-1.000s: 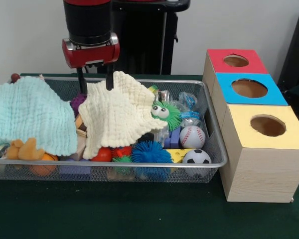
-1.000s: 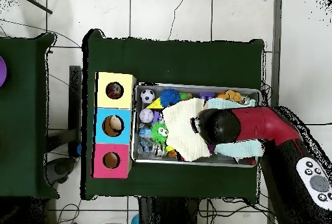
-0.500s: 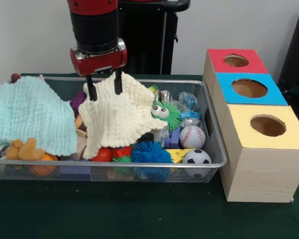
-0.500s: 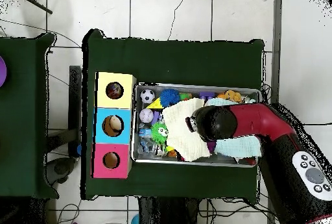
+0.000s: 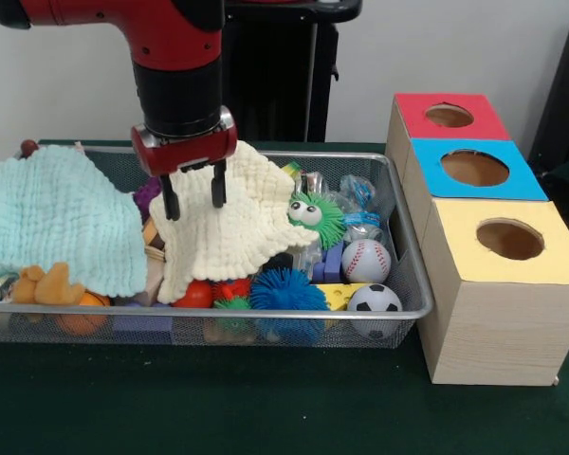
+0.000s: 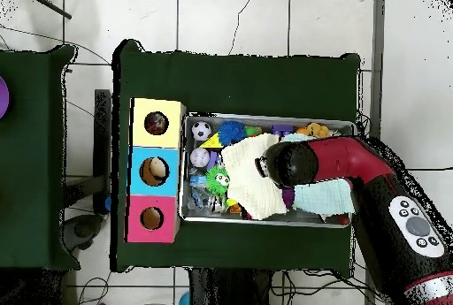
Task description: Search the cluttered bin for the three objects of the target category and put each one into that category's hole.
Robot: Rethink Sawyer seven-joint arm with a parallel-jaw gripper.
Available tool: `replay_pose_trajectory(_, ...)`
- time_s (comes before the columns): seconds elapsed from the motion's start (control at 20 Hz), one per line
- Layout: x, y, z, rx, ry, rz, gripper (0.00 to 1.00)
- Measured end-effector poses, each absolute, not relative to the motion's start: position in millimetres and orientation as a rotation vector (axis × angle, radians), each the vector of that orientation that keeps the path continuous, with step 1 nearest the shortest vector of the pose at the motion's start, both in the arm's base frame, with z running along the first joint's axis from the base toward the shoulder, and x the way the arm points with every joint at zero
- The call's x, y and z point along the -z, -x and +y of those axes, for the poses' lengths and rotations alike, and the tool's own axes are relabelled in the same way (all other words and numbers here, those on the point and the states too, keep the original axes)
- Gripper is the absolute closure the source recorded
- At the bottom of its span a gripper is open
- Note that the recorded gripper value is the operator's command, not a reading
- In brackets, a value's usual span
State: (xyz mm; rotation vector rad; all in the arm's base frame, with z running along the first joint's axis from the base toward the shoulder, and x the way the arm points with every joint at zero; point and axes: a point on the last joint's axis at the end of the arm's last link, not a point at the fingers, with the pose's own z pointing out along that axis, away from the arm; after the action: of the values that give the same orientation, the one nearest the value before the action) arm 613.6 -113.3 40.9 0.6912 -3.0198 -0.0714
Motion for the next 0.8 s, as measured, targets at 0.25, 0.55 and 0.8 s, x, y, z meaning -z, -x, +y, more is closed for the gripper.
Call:
replay_pose_trajectory(0.25,-31,-616,-116,0.058,-0.706,-3.017,0.0)
replay_pose_trajectory(0.55,-18,-620,-112,0.105,-0.694,-3.025,0.0)
replay_pose_trajectory(0.8,-1,-629,-104,0.219,-0.659,-3.052,0.0)
